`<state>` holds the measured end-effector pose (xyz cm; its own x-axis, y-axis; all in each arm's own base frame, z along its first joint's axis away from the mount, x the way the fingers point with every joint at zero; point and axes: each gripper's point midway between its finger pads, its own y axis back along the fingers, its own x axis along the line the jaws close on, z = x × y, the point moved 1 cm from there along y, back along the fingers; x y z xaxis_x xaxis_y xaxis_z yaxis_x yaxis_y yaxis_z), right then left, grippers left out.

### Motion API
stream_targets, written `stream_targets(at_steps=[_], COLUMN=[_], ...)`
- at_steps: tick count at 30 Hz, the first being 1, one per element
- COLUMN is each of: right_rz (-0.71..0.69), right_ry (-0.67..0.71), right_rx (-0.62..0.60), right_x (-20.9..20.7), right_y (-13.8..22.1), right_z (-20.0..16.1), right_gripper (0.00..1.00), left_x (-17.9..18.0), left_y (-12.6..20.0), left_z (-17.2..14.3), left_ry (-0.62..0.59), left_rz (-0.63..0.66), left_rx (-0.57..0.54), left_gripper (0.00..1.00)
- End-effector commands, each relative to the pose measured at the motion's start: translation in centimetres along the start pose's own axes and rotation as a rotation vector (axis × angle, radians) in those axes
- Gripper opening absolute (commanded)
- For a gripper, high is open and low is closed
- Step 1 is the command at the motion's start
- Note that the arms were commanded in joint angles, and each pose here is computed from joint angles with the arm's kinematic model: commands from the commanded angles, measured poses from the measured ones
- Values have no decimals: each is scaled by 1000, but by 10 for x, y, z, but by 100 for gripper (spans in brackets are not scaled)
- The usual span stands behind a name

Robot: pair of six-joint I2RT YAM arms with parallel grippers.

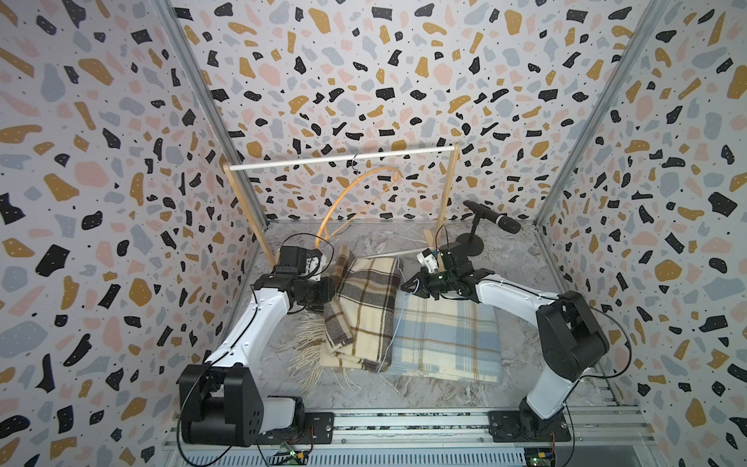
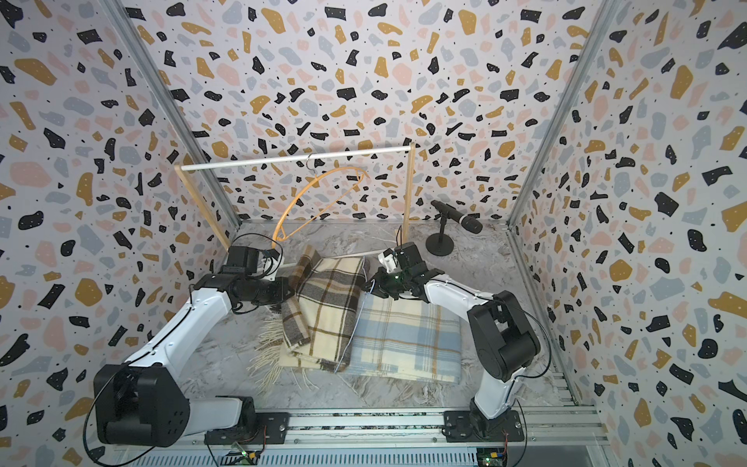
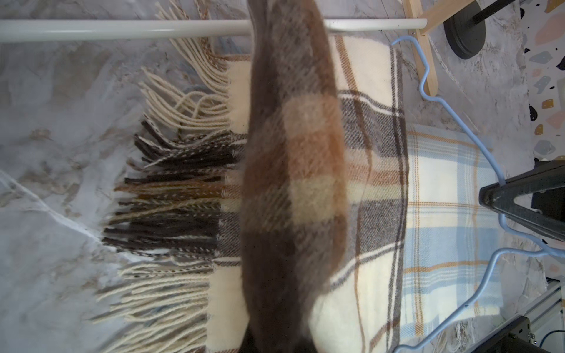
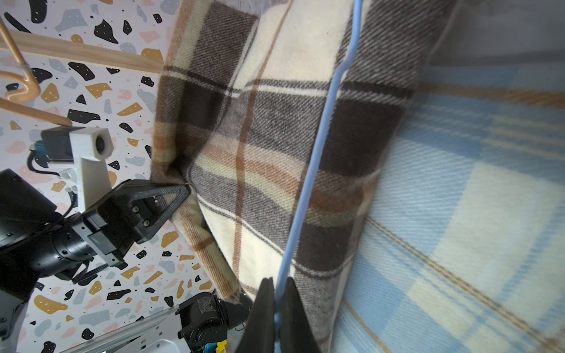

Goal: Hang the scarf on the hanger

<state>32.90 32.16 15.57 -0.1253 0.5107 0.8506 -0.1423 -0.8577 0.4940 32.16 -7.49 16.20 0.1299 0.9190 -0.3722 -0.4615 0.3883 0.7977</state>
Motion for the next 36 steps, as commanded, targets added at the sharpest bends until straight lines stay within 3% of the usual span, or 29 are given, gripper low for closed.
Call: stream_targets(at_steps=[1,14,21,31,36], right_rz=[-68,2,64,105,107], right_ry=[33,6,-3,-12,-19], right_rx=[12,7,4,12,10], right_x=[-13,3,12,23,25], right_y=[4,14,15,18,19], right_z=[-3,-6,-7,-8,-7], right_gripper=[0,0,0,0,0], left_x=[8,58,74,97,91], left_y=[8,-21,-38,-15,7], left_z=[13,-6,-18,-16,-8], left_ry=[-41,28,72,77,77], left_rz=[45,170,183,335,361], left_rx=[-21,109,193,161,94], left_gripper=[0,2,9,42,49])
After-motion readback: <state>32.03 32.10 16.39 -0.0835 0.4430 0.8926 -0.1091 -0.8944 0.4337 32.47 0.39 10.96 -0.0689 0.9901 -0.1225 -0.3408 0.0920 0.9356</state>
